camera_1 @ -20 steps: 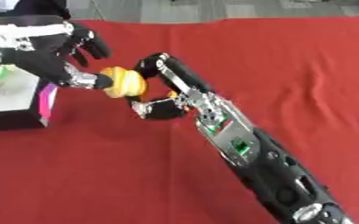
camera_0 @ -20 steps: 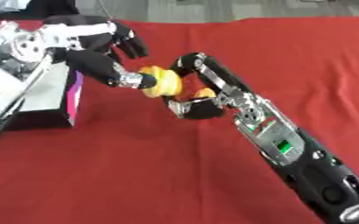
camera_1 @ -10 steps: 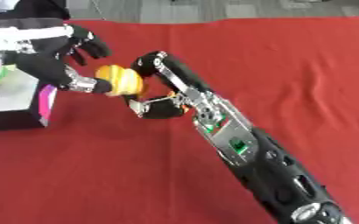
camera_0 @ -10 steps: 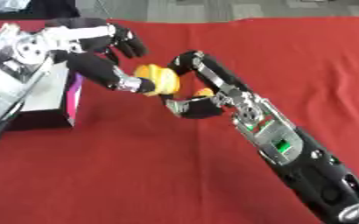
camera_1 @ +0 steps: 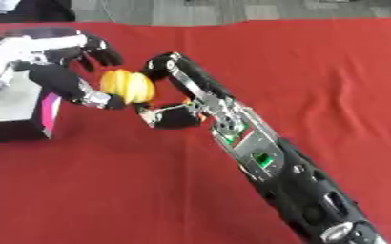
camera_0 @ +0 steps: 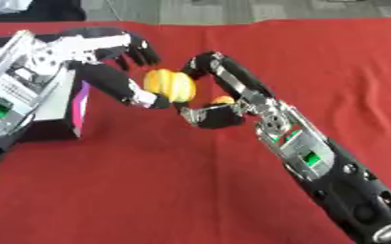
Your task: Pick up the objects with one hand, pass them to the other hand, and then place them into the box on the other side of the table.
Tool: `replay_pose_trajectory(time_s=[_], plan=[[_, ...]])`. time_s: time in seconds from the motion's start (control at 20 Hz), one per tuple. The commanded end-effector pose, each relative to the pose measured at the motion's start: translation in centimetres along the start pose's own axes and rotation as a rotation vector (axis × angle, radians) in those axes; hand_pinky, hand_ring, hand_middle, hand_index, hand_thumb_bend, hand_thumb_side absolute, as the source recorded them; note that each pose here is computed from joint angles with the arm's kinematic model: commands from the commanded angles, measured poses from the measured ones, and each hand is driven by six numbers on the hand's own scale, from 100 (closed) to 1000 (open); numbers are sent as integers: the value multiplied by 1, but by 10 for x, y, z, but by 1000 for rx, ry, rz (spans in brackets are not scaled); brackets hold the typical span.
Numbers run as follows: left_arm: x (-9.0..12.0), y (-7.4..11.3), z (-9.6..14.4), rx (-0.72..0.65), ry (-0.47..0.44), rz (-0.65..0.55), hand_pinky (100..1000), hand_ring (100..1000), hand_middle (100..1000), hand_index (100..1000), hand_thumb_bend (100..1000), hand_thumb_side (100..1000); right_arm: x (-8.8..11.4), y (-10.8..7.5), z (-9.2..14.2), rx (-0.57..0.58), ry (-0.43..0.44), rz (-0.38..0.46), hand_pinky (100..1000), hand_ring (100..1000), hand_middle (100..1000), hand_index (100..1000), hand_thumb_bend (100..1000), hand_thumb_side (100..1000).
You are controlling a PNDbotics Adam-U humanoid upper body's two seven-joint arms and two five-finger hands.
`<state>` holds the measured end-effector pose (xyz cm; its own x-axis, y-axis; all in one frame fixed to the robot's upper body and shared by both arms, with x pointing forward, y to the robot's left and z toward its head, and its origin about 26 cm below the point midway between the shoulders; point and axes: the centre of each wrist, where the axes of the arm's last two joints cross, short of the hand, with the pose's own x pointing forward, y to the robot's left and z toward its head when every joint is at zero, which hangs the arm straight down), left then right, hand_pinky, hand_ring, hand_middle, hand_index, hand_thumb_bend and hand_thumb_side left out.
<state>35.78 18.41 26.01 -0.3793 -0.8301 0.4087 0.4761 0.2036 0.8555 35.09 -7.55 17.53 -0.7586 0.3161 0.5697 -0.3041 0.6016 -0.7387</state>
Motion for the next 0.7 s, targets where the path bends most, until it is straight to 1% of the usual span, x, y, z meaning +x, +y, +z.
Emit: replay_pose_trajectory(time_s=[0.05,0.45,0.5,0.6,0.7], plan=[[2,7,2,-14,37,7,809,863,780,827,594,400,12,-8,-3,-13,-44,9,738,644,503,581,100,100],[2,5,-2,4,39,32,801,856,758,811,552,412,12,-7,-2,-15,-39,5,737,644,503,581,100,100],[2,5,-2,2,34,40,800,854,750,801,529,416,12,-7,-2,-14,-38,6,737,644,503,581,100,100],[2,5,-2,-9,17,63,799,839,716,758,439,429,12,-7,-2,-14,-36,6,736,644,503,580,100,100],[3,5,-1,-22,-3,93,794,817,671,683,317,432,11,-7,-2,-13,-33,6,736,644,503,580,100,100]])
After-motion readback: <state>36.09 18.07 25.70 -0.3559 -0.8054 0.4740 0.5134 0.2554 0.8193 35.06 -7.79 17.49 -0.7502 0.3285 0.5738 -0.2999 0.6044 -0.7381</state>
